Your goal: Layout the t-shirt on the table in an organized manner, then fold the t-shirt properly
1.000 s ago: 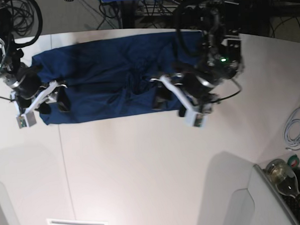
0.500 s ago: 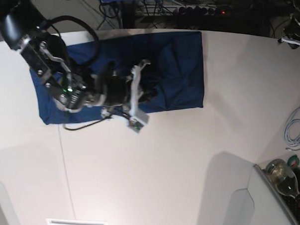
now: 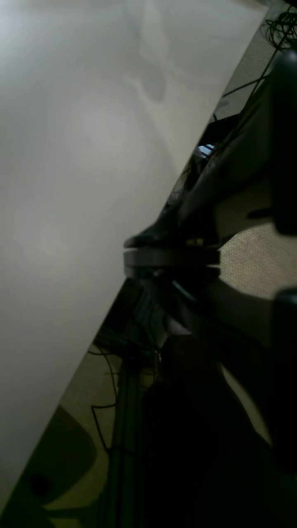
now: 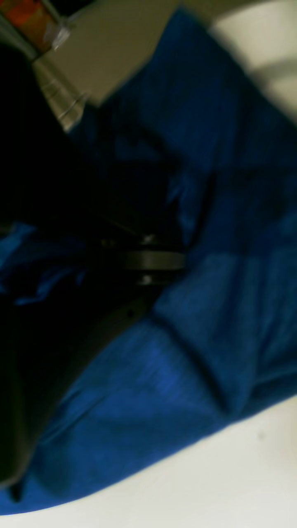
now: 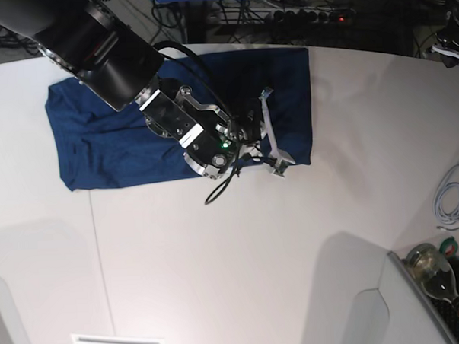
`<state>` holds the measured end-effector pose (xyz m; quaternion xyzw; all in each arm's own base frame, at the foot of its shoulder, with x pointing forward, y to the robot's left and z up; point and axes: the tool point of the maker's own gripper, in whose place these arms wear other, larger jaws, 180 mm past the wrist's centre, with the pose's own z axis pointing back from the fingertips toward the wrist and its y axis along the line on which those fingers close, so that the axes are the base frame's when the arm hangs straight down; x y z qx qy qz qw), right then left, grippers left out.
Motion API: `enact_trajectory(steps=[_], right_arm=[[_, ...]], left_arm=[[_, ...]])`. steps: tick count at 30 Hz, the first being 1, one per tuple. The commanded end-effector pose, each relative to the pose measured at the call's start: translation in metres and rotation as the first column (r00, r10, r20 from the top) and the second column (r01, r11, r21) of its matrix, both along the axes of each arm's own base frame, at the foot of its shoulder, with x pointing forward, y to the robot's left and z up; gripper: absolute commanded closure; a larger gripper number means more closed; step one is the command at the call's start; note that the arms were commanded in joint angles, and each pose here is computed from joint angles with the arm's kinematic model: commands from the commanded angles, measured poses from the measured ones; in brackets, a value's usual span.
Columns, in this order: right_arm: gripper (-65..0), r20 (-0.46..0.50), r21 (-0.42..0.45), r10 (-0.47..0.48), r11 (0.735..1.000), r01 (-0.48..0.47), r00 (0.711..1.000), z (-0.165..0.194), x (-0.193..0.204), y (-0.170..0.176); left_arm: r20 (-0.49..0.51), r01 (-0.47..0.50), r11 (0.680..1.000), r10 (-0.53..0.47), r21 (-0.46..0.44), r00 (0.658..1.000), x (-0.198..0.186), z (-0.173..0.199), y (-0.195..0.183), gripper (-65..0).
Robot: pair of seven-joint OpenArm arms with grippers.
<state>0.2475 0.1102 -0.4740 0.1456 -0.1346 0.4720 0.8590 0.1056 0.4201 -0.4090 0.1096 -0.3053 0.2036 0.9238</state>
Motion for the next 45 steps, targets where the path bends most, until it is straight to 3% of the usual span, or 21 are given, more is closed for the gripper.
enact_trajectory(steps=[1, 4, 12, 16, 24, 28, 34, 37, 41, 45], right_arm=[[-0.2, 0.005, 0.012, 0.001, 1.0, -0.001, 1.0, 0.006, 0.002, 0.006], [-0.2, -0.015, -0.024, 0.004, 1.0, -0.004, 1.0, 0.001, -0.012, -0.012], [-0.2, 0.039, -0.027, 0.034, 0.999, -0.033, 0.999, 0.027, -0.04, -0.047], [-0.2, 0.018, -0.065, 0.032, 0.997, -0.03, 0.999, 0.019, -0.048, -0.065], [-0.2, -0.009, -0.103, -0.121, 0.987, 0.12, 0.993, 0.011, -0.062, -0.129], [-0.2, 0.017, -0.116, -0.181, 0.977, 0.181, 0.983, 0.026, -0.063, -0.155], [-0.2, 0.125, -0.011, -0.208, 0.977, 0.211, 0.97, 0.076, -0.03, -0.131], [-0.2, 0.109, 0.033, -0.22, 0.976, 0.217, 0.969, 0.078, -0.017, -0.106], [-0.2, 0.074, 0.035, -0.134, 0.991, 0.132, 0.988, 0.065, -0.021, -0.072], [-0.2, 0.037, 0.035, -0.106, 0.994, 0.105, 0.994, 0.046, -0.028, -0.058]], left_arm=[[0.024, 0.009, 0.999, -0.01, 0.032, 1.0, 0.004, 0.011, 0.009, 0.0], [0.027, 0.01, 0.999, -0.011, 0.033, 1.0, 0.006, 0.012, 0.009, 0.0], [0.037, 0.013, 0.999, -0.014, 0.034, 0.999, 0.011, 0.013, 0.009, 0.0], [0.025, 0.084, 0.996, -0.084, 0.009, 0.996, 0.026, 0.004, -0.01, 0.0], [0.008, 0.197, 0.98, -0.197, -0.038, 0.98, 0.047, -0.011, -0.044, 0.0], [0.002, 0.3, 0.95, -0.301, -0.084, 0.954, 0.062, -0.023, -0.081, 0.0], [0.068, 0.455, 0.871, -0.451, -0.184, 0.89, 0.08, -0.034, -0.177, 0.0], [0.111, 0.529, 0.818, -0.517, -0.226, 0.849, 0.088, -0.034, -0.223, 0.0], [0.14, 0.593, 0.756, -0.579, -0.277, 0.803, 0.093, -0.043, -0.265, 0.0], [0.181, 0.574, 0.75, -0.546, -0.329, 0.818, 0.09, -0.068, -0.276, 0.0]])
